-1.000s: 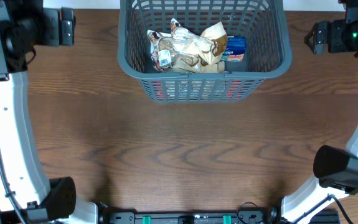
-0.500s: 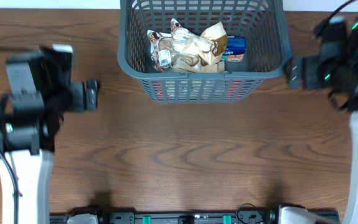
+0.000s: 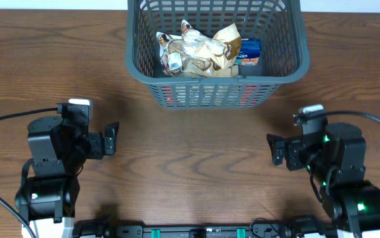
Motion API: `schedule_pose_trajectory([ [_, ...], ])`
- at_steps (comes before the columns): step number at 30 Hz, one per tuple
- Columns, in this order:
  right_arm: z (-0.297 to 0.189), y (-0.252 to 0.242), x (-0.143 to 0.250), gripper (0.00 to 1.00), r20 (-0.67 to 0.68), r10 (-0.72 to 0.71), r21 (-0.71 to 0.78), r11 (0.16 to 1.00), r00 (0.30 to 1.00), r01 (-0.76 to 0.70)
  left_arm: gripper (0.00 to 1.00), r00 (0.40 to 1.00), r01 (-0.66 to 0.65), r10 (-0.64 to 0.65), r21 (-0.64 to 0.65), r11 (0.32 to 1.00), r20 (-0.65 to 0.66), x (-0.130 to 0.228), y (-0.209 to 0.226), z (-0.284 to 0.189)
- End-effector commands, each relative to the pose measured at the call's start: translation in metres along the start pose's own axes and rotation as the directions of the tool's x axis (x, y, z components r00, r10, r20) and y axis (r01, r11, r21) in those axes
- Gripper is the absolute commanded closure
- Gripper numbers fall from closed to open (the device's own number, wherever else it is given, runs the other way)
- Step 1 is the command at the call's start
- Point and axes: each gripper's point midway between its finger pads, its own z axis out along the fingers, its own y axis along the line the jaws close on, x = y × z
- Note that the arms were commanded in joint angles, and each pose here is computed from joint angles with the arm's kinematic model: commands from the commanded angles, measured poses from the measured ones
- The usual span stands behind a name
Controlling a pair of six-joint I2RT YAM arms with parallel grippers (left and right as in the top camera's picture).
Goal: Pack container
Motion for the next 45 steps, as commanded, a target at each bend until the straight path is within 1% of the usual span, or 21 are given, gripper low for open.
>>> schedule_pose_trajectory([
  [1,-0.003,-0.001,0.007,0.01,0.004,0.02,0.014,1.0,1.0,-0.02,0.01,1.0,0.016,-0.016,0.015,1.0,0.015,-0.003,-0.002,-0.001],
  [10,-0.003,0.0,0.03,0.01,-0.091,0.024,0.011,1.0,0.996,-0.023,0.02,1.0,0.014,-0.015,0.017,1.0,0.011,-0.002,-0.003,0.0],
  [27,-0.004,0.0,0.03,0.01,-0.089,0.024,0.011,1.0,0.996,-0.023,0.02,1.0,0.014,-0.015,0.017,1.0,0.011,-0.002,-0.003,0.0],
  [29,-0.009,-0.001,0.028,0.01,-0.063,0.027,0.016,1.0,0.998,-0.026,0.01,1.0,0.014,-0.015,0.017,1.0,0.011,-0.002,-0.003,0.0],
  [33,-0.03,0.001,0.024,0.01,0.033,0.023,0.014,1.0,0.999,-0.023,0.02,1.0,0.014,-0.015,0.017,1.0,0.011,-0.002,-0.003,0.0],
  [39,-0.055,0.006,0.028,0.01,0.233,0.012,0.0,1.0,0.972,-0.013,0.01,1.0,0.014,-0.015,0.017,1.0,0.011,-0.002,-0.003,0.0],
  [42,-0.051,0.006,0.031,0.01,0.324,0.007,0.006,1.0,0.946,-0.01,0.01,1.0,0.014,-0.015,0.017,1.0,0.011,-0.002,-0.003,0.0],
  [45,-0.036,0.004,0.029,0.01,0.405,0.003,0.013,1.0,0.914,-0.009,0.01,1.0,0.014,-0.015,0.017,1.0,0.011,-0.002,-0.003,0.0],
])
